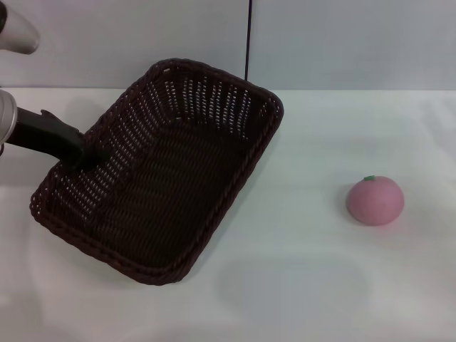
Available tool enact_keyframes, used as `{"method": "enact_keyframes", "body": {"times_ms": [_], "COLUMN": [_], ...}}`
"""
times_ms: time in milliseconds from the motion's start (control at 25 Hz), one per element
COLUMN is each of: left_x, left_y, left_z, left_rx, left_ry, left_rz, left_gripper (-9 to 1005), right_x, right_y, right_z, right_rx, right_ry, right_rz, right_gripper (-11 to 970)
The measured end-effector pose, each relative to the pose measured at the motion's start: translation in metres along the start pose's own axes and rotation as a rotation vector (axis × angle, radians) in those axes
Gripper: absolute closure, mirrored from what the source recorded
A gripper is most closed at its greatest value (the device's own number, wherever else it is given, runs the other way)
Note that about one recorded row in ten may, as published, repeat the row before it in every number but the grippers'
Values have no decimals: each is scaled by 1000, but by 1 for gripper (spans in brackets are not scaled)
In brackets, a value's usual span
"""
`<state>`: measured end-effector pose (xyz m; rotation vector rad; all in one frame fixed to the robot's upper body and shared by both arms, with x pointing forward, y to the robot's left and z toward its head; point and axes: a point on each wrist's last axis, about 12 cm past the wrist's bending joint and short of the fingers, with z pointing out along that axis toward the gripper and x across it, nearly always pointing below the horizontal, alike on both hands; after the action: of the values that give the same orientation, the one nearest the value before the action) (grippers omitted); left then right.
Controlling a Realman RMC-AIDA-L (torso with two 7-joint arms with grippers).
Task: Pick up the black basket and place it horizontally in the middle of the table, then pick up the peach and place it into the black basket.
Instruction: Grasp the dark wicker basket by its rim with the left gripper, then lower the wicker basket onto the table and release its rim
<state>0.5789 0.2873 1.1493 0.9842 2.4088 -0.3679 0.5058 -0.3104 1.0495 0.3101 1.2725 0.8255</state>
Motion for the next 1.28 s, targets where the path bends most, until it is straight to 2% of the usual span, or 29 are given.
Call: {"method": "enact_keyframes", "body": {"times_ms": [80, 240, 280, 400, 440, 560, 600, 640, 760, 840, 1280], "left_x": [-1, -11, -22, -35, -44, -58, -58, -68, -72, -76, -84], "left_y": [0, 0, -1, -5, -10, -24, -24, -42, -51, -62, -81], "left_z": [0, 0, -4, -8, -10, -8, -8, -4, 0, 3, 13], "left_rx": [-5, -53, -83, -102, -105, -87, -87, -39, 9, 76, 120], "left_ry": [17, 74, 60, 44, 41, 43, 43, 49, 56, 40, -41], "left_rz": [12, 114, 214, 344, 438, 606, 606, 764, 859, 941, 1096], "left_gripper": [567, 634, 761, 761, 761, 761, 761, 761, 761, 761, 760], "right_x": [-1, -3, -4, -5, -5, -7, -8, -9, -9, -10, -9], "right_y": [-2, -2, -2, -3, -3, -5, -5, -6, -6, -7, -7], "right_z": [2, 5, 5, 5, 5, 3, 3, 1, -1, -4, -9], "right_rx": [17, 15, 15, 19, 21, 28, 30, 35, 37, 41, 49], "right_ry": [-7, -16, -18, -23, -25, -34, -38, -46, -50, -52, -55], "right_rz": [-6, -10, -11, -12, -12, -15, -16, -16, -16, -15, -11], "right_gripper": [193, 193, 193, 193, 193, 193, 192, 192, 192, 192, 193]}}
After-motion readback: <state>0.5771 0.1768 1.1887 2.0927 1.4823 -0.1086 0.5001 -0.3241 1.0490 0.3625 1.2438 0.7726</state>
